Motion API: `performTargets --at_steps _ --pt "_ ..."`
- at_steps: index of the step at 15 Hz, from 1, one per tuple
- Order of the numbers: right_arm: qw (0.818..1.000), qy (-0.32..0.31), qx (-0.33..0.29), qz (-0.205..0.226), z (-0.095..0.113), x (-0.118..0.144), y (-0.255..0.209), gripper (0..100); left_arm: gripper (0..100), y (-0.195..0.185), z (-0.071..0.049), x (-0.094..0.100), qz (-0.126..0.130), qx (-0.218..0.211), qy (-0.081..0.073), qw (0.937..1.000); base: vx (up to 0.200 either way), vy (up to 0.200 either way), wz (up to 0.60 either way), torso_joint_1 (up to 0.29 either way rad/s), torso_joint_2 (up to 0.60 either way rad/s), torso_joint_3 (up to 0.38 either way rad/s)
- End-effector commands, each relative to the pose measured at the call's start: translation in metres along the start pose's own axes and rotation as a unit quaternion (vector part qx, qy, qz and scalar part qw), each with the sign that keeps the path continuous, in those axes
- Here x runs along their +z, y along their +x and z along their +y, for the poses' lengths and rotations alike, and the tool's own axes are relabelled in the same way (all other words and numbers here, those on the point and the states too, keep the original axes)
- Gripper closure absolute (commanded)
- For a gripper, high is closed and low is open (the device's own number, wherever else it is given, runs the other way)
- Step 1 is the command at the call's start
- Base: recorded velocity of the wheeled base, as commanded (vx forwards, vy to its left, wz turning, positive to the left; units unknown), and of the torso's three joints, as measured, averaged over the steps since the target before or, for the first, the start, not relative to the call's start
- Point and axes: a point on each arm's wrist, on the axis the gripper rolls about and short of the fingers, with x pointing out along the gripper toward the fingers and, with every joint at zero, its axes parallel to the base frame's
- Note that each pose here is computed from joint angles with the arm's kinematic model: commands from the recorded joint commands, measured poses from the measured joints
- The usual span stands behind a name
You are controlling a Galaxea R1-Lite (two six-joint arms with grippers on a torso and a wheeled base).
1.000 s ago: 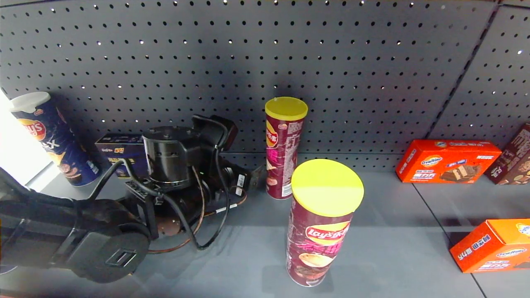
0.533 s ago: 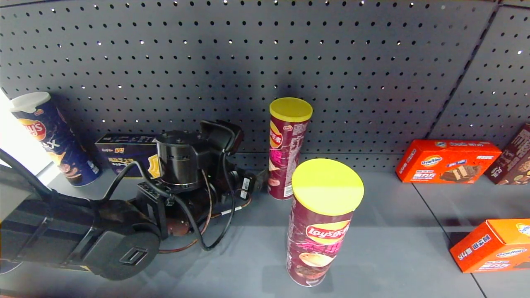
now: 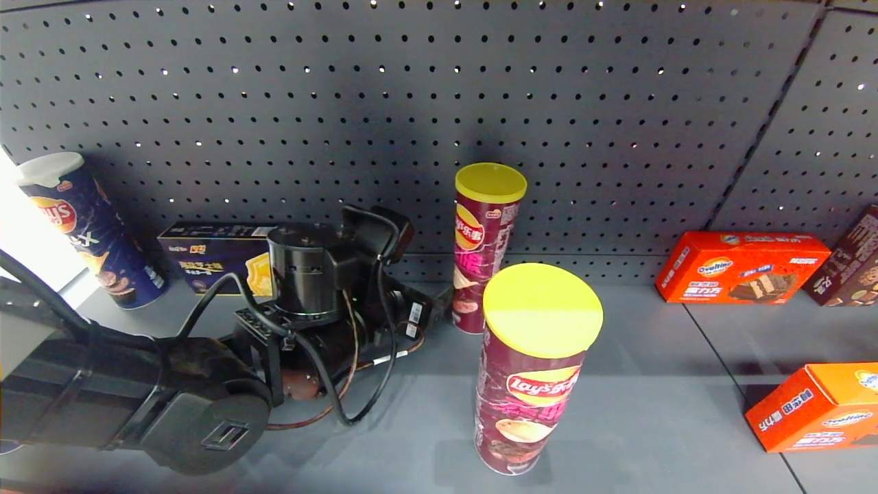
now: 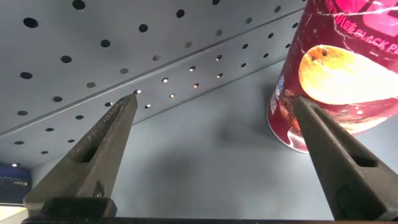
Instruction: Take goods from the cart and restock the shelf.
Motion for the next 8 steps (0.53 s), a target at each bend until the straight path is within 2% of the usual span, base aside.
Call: performTargets --at_steps 1,8 --pt "1.0 0.0 0.0 0.001 0.0 0.0001 0.0002 0 0 -0.0002 -0.0009 0.0002 0.0 -0.001 0.0 1.0 0.0 0.0 0.0 0.0 0.0 0.0" --pt "1.0 0.0 0.0 0.001 0.0 0.0001 0.0001 0 0 -0.003 -0.0104 0.0007 0.0 -0.016 -0.005 0.9999 0.0 0.0 0.0 0.0 0.0 0.0"
